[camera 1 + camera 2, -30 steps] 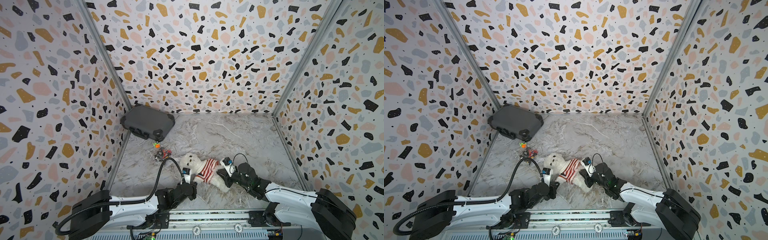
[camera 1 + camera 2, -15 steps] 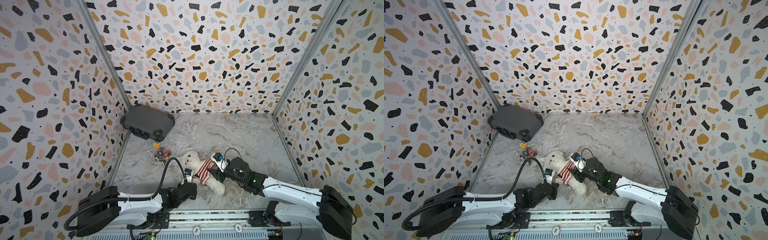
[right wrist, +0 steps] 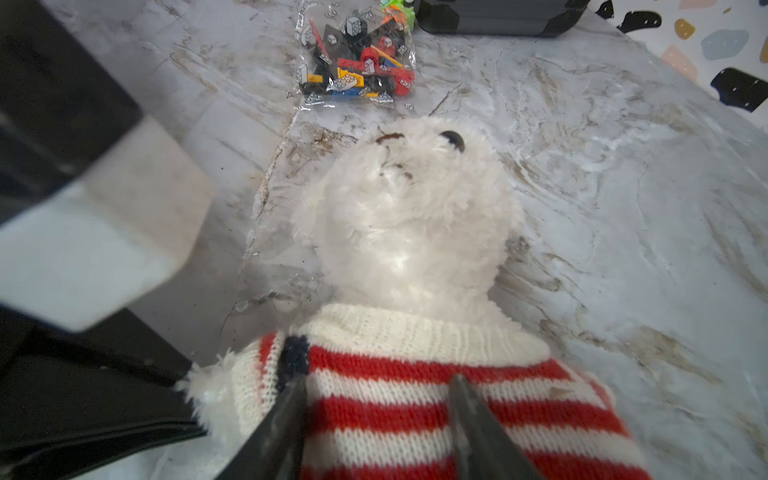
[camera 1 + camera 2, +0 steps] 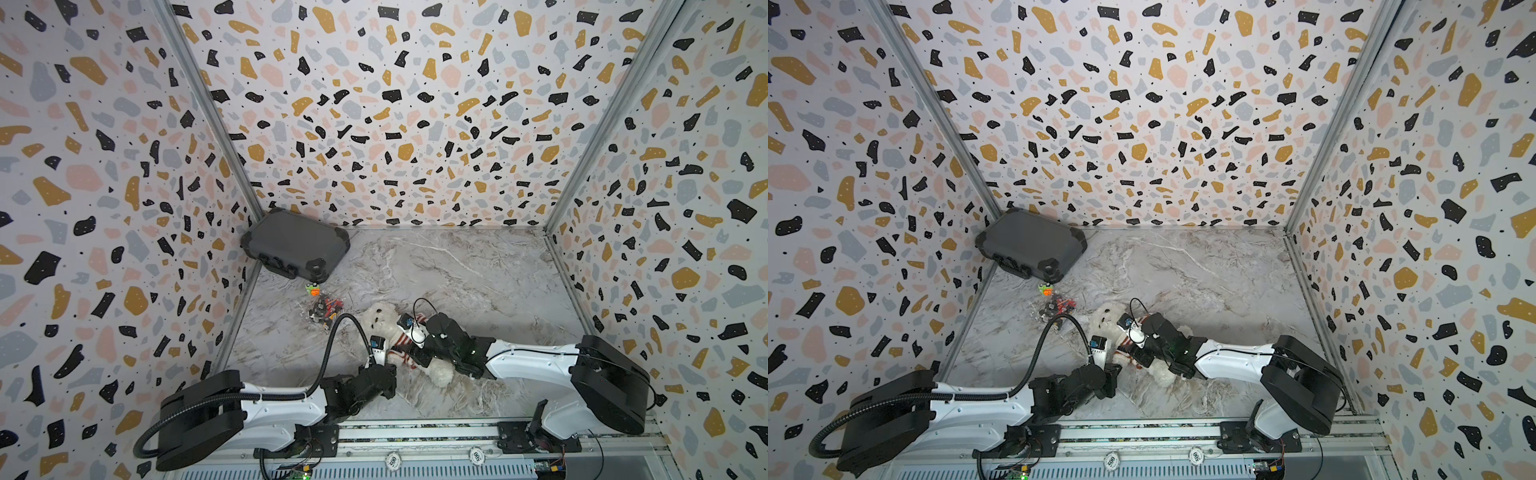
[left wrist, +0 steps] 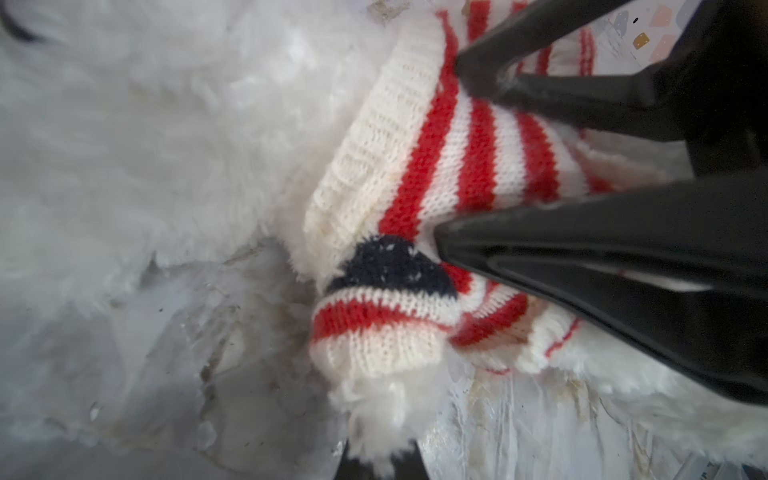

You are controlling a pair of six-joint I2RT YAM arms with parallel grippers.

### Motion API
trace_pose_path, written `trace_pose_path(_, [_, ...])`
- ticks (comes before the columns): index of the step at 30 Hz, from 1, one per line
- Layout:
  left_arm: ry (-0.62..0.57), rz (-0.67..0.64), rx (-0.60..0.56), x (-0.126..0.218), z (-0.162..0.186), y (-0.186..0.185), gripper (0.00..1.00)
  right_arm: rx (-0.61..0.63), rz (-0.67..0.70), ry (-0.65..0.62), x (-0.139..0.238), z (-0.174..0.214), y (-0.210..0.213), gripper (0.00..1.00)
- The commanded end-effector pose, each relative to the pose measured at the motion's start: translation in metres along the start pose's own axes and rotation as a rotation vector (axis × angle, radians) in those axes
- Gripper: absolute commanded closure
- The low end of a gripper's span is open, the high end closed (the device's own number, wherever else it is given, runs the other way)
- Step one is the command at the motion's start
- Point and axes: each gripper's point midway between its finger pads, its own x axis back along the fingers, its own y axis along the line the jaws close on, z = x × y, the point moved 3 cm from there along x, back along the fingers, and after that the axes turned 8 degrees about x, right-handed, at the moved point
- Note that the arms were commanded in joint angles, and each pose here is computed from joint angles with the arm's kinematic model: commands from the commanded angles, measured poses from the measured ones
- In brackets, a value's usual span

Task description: Dress the teddy bear

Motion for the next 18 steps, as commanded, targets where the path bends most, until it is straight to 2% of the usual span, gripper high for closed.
trace_pose_path(1, [-0.037,0.033,0.042,-0.001,-0.004,-0.003,1.0,0.027,0.068,0.011,-0.001,-0.004,-0.009,0.55])
trace_pose_path(3, [-0.041,0.033,0.047,-0.001,-0.004,-0.001,1.0,0.029,0.085,0.019,-0.001,-0.001,-0.012,0.63])
trace_pose_path(7, [-0.039,0.013,0.039,-0.002,-0.002,0.003,1.0,0.012,0.108,0.012,0.001,0.003,-0.018,0.9])
trace_pose_path(9, [-0.038,0.008,0.038,-0.002,-0.001,0.005,1.0,-0.002,0.117,0.007,0.003,0.005,-0.021,0.97])
trace_pose_path(10, [-0.037,0.008,0.038,-0.002,-0.001,0.005,1.0,-0.007,0.122,0.002,0.004,0.005,-0.023,1.0])
trace_pose_path(18, [-0.031,-0.018,0.027,0.0,0.002,0.014,1.0,-0.125,0.163,-0.072,0.024,0.009,-0.047,1.0])
